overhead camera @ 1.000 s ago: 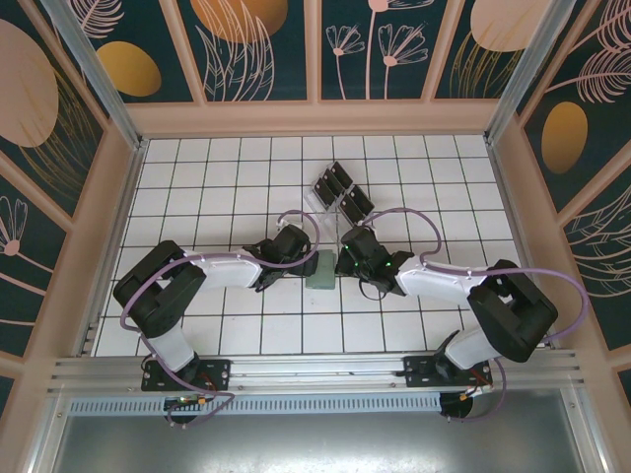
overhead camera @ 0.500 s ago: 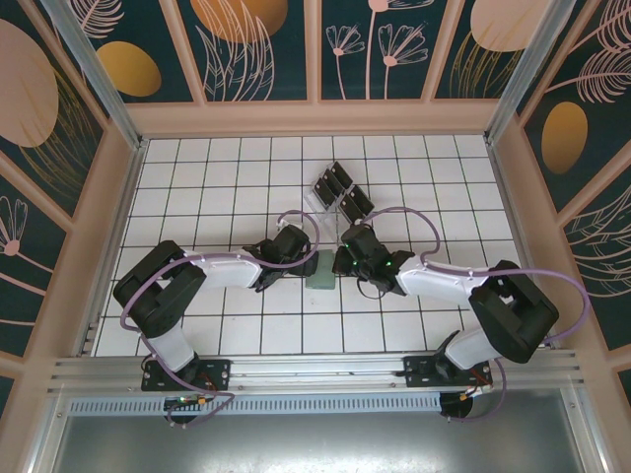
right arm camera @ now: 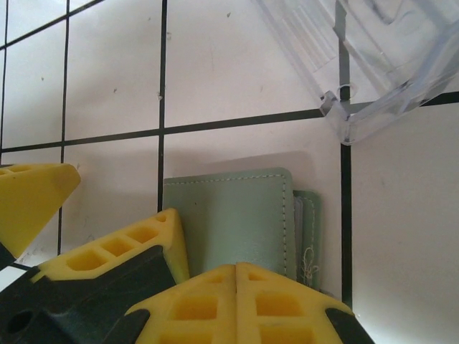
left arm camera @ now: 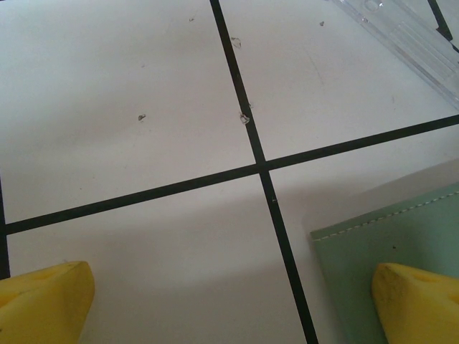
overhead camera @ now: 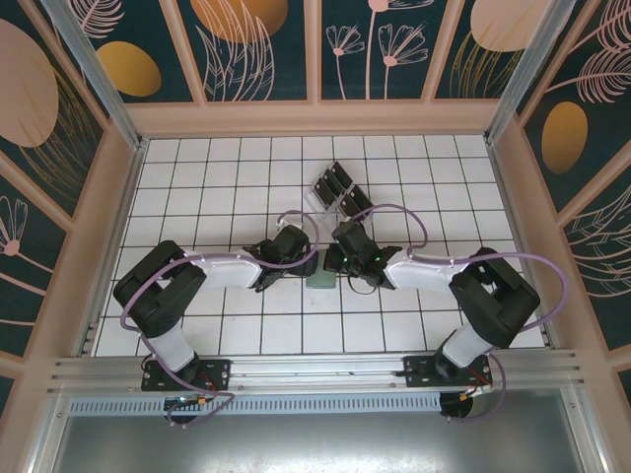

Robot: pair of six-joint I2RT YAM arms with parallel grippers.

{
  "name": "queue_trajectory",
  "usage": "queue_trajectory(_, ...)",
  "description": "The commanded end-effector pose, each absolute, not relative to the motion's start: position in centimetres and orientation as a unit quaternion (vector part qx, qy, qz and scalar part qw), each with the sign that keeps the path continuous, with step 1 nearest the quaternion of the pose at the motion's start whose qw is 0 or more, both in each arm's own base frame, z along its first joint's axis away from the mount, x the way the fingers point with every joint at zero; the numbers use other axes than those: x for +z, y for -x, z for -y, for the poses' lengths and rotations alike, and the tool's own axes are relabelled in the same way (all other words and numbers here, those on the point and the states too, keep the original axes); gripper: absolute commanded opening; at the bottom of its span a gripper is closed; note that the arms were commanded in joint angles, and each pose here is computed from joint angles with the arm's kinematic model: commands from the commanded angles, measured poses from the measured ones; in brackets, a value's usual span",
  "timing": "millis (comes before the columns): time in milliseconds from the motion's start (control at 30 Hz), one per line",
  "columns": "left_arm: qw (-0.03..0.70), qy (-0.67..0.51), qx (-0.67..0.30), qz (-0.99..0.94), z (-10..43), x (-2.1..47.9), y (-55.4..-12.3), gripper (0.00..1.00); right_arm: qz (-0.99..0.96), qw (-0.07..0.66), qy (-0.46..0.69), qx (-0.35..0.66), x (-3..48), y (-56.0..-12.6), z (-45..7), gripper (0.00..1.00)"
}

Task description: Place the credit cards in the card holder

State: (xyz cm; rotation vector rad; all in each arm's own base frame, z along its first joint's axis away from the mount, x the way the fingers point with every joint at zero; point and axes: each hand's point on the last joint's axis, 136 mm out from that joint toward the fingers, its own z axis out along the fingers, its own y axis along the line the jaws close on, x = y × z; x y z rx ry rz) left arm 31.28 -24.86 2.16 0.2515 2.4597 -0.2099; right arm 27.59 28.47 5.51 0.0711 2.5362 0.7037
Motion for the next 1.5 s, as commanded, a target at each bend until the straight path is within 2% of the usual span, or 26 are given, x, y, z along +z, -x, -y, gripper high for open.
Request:
queue_trajectory(0,0.31,-0.097,-0.056,-0.944,23.8,0.8,-30.6,0.98,-0.924,0.265,-0.019,0.275,6.4,-28.4,-29.9,0.0)
queue_trajectory(767,0.312,-0.096,-0.057,-0.943,23.8,0.7,-30.6,0.98,-0.938,0.244,-0.017,0.244,3.1,-28.0,-29.8,0.0)
queue_trajectory(1233,0.312,-0.096,-0.057,-0.943,23.7,0.6,-30.5,0.99,-0.934,0.284,-0.003,0.217,5.8,-28.3,-29.6,0.0)
queue_trajectory(1467,0.313,-0.096,-0.058,-0.943,23.7,0.7,-30.5,0.99,-0.935,0.281,-0.001,0.216,5.4,-28.3,-29.8,0.0)
